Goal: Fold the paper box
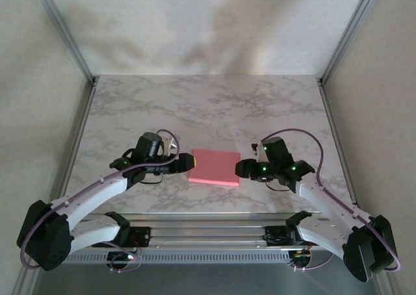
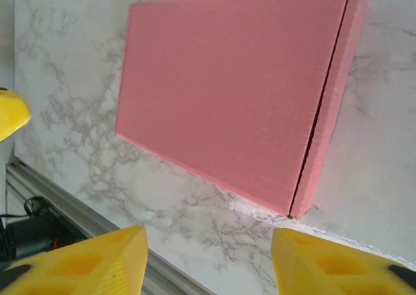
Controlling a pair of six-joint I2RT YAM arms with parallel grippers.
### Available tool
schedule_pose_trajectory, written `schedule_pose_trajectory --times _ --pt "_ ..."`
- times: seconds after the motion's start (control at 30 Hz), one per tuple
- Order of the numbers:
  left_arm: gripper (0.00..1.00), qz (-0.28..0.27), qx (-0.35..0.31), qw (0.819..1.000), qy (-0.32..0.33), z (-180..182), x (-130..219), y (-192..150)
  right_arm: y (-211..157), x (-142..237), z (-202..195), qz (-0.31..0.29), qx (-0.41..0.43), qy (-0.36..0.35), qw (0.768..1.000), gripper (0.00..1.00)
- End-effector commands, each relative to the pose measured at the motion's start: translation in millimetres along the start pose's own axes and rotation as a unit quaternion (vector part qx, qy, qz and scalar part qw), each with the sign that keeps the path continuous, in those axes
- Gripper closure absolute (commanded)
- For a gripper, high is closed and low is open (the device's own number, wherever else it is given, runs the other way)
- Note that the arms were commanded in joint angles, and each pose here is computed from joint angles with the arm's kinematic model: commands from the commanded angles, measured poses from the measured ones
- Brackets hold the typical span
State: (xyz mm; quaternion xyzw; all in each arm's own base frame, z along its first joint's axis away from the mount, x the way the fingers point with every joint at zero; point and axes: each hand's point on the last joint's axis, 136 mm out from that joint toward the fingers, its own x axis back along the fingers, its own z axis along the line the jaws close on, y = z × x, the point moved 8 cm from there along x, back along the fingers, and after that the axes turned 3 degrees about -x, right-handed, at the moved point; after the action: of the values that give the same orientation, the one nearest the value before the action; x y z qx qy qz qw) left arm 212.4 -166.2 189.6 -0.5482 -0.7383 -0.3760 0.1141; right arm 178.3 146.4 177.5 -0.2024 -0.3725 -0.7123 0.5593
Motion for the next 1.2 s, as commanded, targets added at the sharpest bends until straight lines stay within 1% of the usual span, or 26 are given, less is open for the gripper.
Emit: schedule_pose_trajectory --times 0.0,0.03,0.07,0.1,0.17,0.2,0.23,0.33,0.4,0.47,0.57,0.67,0.73,0.77,0.83,0.87,0.93,1.0,1.03,1.07,1.17 --pt "0.13 -0.084 -0.027 0.996 0.012 -8.5 7.2 36.3 25.9 11.3 14.7 -0.061 0.034 -0.012 0.998 0.39" --pt "0.09 -0.099 -0.030 0.994 0.024 -7.0 8.2 44.1 30.9 13.3 16.0 -0.070 0.038 -0.023 0.997 0.36" --pt "0.03 -0.114 -0.032 0.992 0.038 -5.3 10.0 53.6 37.0 16.2 17.4 -0.084 0.043 -0.037 0.995 0.28" --pt "0.01 -0.127 -0.034 0.990 0.046 -4.3 11.6 62.6 42.3 18.9 17.8 -0.097 0.046 -0.051 0.993 0.21" --pt "0.01 -0.160 -0.048 0.985 0.052 -6.0 16.2 79.6 51.6 22.3 18.9 -0.119 0.055 -0.071 0.989 0.08" --pt "0.00 -0.178 -0.058 0.980 0.060 -6.5 19.5 88.6 57.1 23.6 19.2 -0.132 0.058 -0.082 0.986 0.04" --pt "0.01 -0.192 -0.067 0.977 0.071 -6.6 22.1 95.5 61.5 24.6 19.0 -0.143 0.060 -0.092 0.984 0.01" --pt "0.00 -0.240 -0.093 0.959 0.118 -4.0 34.0 120.1 77.4 27.6 19.7 -0.181 0.067 -0.123 0.973 0.01" --pt "0.00 -0.275 -0.099 0.943 0.158 2.2 43.0 134.1 91.5 32.0 15.7 -0.215 0.045 -0.169 0.961 0.01" --pt "0.00 -0.304 -0.100 0.927 0.195 10.8 52.1 143.6 104.4 36.1 15.4 -0.243 0.045 -0.201 0.948 0.01" --pt "0.00 -0.331 -0.128 0.903 0.243 24.8 63.1 146.7 119.2 40.1 14.1 -0.274 0.067 -0.245 0.928 0.01" --pt "0.00 -0.364 -0.136 0.876 0.286 43.0 76.8 139.8 128.6 39.8 5.2 -0.293 0.084 -0.303 0.903 0.01" --pt "0.00 -0.393 -0.130 0.854 0.316 60.1 87.1 130.4 133.5 39.5 -4.2 -0.304 0.091 -0.350 0.881 0.01" --pt "0.00 -0.401 -0.127 0.847 0.325 67.7 91.6 125.3 135.5 39.2 -9.4 -0.305 0.095 -0.368 0.873 0.01" --pt "0.00 -0.412 -0.125 0.830 0.355 86.6 98.6 114.7 138.8 36.7 -21.1 -0.302 0.104 -0.390 0.864 0.01" --pt "0.00 -0.411 -0.127 0.821 0.375 95.1 99.7 109.8 139.7 36.2 -26.5 -0.302 0.103 -0.393 0.862 0.01" --pt "0.00 -0.410 -0.106 0.798 0.429 119.5 102.7 97.2 138.7 33.0 -39.7 -0.306 0.105 -0.392 0.861 0.01" --pt "0.00 -0.418 -0.083 0.790 0.441 136.9 105.6 88.4 136.2 32.6 -49.7 -0.312 0.110 -0.395 0.857 0.01" --pt "0.00 -0.424 -0.077 0.789 0.438 142.8 106.5 84.8 134.8 34.6 -55.4 -0.317 0.108 -0.396 0.855 0.01" --pt "0.00 -0.430 -0.077 0.788 0.434 145.3 106.6 82.6 134.0 36.5 -60.7 -0.321 0.106 -0.399 0.852 0.01" --pt "0.00 -0.441 -0.100 0.777 0.438 150.6 104.3 79.6 132.7 42.3 -77.7 -0.327 0.093 -0.405 0.849 0.01"
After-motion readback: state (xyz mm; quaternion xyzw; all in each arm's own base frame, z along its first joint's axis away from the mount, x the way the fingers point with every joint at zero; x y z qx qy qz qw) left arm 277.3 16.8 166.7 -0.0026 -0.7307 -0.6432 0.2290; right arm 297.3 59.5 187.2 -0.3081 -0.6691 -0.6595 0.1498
